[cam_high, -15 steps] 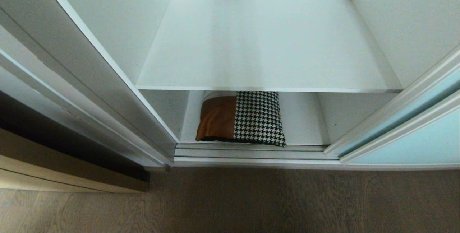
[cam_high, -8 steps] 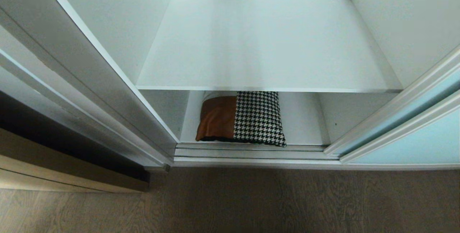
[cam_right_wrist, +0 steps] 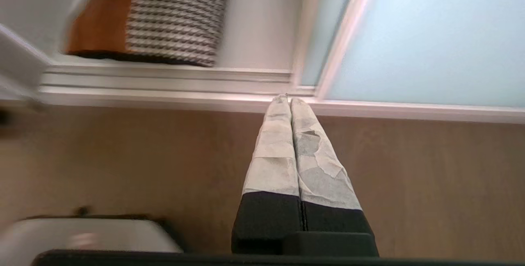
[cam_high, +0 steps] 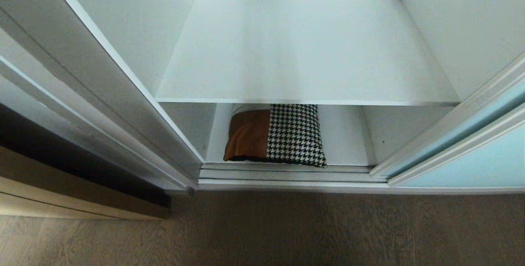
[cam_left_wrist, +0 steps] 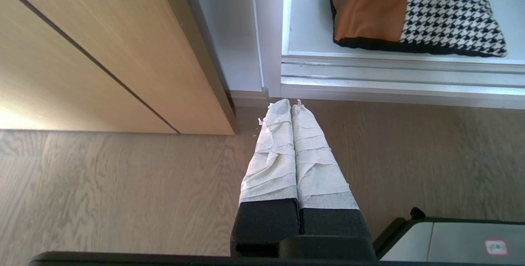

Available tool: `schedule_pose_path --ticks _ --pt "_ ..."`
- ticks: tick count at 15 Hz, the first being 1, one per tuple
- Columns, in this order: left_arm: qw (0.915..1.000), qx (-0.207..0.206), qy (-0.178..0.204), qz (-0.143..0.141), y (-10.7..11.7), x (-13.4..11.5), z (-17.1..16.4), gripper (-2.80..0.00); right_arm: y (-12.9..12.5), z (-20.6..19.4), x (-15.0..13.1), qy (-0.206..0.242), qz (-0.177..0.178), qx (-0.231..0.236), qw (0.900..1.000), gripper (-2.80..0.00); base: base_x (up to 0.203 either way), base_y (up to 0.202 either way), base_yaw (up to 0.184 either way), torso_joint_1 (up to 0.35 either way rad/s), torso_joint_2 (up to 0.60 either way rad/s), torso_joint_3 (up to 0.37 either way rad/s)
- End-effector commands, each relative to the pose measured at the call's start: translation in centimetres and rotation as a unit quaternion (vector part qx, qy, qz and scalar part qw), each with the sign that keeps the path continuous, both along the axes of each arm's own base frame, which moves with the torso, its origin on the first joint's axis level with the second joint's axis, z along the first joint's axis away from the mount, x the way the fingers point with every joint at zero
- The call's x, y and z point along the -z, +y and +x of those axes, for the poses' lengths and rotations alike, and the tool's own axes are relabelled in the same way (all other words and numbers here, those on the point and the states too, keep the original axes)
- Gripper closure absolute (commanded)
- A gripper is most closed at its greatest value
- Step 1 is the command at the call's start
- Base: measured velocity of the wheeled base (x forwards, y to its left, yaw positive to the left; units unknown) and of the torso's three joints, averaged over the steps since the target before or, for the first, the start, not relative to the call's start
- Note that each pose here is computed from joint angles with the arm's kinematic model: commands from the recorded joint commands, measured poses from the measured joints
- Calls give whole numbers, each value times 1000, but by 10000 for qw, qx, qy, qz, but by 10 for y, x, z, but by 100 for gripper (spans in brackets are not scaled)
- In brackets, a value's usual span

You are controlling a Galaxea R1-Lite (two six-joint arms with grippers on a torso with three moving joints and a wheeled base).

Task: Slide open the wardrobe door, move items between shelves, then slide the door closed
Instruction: Place the pillow on the higher shelf

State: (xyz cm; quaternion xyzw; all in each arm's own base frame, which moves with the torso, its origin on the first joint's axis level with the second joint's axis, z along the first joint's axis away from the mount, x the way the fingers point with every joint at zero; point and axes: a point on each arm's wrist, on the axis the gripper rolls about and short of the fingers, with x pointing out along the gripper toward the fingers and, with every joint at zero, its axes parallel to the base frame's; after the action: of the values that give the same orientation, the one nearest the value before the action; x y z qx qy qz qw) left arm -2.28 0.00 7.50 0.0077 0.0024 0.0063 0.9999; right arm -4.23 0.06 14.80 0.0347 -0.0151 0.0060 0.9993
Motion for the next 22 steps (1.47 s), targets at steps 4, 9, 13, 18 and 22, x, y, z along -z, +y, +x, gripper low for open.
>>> schedule_pose_path --ticks 4,9,13,18,22 --pt "10000 -6 15 0 0 0 0 0 5 31 -34 2285 1061 -983 9627 0 0 0 0 0 0 0" --pt "10000 -6 15 0 0 0 0 0 7 105 -13 3656 1504 -1102 9119 0 0 0 0 0 0 0" --pt "10000 -6 15 0 0 0 0 0 9 179 19 4299 1587 -1005 8831 0 0 0 0 0 0 0" --pt "10000 -6 15 0 0 0 0 0 11 244 59 4232 1487 -1243 8851 0 0 0 0 0 0 0" --pt "10000 -6 15 0 0 0 0 0 10 289 100 3975 1356 -1404 8966 0 0 0 0 0 0 0"
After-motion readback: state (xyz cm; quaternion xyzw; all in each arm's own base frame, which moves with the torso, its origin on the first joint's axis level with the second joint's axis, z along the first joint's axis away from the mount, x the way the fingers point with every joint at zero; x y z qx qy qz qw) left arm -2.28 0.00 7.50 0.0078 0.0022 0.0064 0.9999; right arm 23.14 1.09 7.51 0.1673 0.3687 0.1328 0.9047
